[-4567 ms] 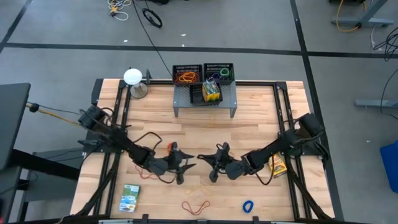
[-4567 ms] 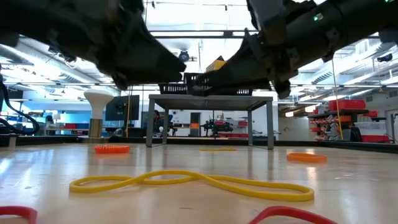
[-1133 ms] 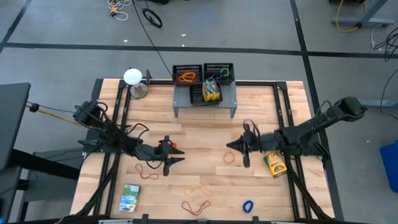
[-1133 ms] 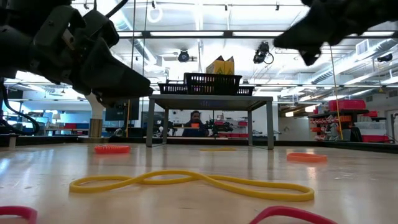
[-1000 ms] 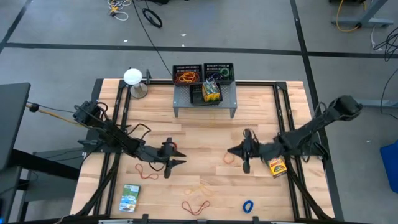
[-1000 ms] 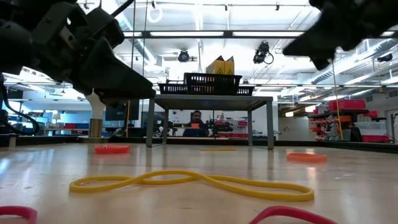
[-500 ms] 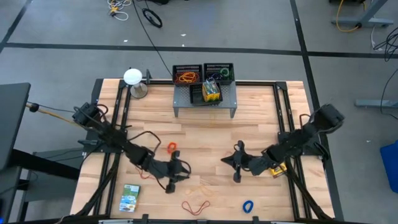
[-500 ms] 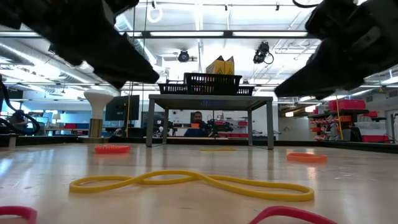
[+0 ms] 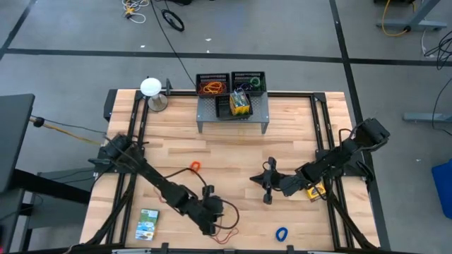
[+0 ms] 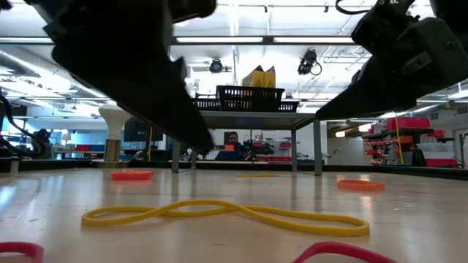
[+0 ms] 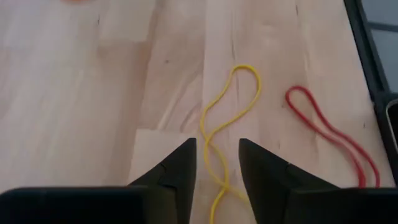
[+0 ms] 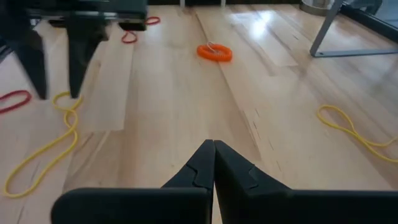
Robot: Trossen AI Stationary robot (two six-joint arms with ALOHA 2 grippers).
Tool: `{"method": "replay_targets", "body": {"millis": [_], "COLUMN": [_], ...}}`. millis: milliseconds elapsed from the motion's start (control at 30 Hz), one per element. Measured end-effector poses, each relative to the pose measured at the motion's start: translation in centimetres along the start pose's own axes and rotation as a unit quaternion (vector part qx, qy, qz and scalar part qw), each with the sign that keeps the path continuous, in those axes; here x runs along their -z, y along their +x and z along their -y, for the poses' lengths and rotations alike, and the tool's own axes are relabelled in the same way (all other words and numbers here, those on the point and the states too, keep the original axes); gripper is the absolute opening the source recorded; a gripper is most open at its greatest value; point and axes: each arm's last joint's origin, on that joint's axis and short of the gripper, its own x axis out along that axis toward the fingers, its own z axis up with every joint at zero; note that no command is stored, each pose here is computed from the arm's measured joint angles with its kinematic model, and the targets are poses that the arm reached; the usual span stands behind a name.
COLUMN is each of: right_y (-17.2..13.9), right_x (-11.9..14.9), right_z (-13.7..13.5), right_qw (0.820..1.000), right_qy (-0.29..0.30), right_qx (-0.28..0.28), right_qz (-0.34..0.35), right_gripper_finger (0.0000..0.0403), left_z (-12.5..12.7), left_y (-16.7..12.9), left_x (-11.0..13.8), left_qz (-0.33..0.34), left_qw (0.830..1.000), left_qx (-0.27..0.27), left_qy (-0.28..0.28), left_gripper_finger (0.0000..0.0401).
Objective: Pick & Place Office Desk Supplies
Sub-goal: Put the yellow rubber band into the top left black basket on the shelf
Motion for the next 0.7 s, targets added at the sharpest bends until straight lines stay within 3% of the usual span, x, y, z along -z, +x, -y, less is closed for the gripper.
{"method": "replay_targets", "body": {"millis": [300, 700], "right_y": [0.0, 0.0], "right_x": [0.0, -0.1], "right_z": [0.1, 0.1], "right_qw": [1.000, 1.000], "right_qy": [-0.010, -0.014], "right_qx": [0.001, 0.002], "right_qz": [0.001, 0.004], "right_gripper_finger": [0.0009, 0.0009], "left_z": [1.1, 0.4], "left_y": [2.1, 2.7], "left_x": [0.2, 1.1], "left_qz": [-0.025, -0.056], "left_qw": [1.000, 0.997], "left_qx": [0.001, -0.039], "left_qy": [0.008, 0.022], "left_gripper_finger": [0.0181, 0.0156]}}
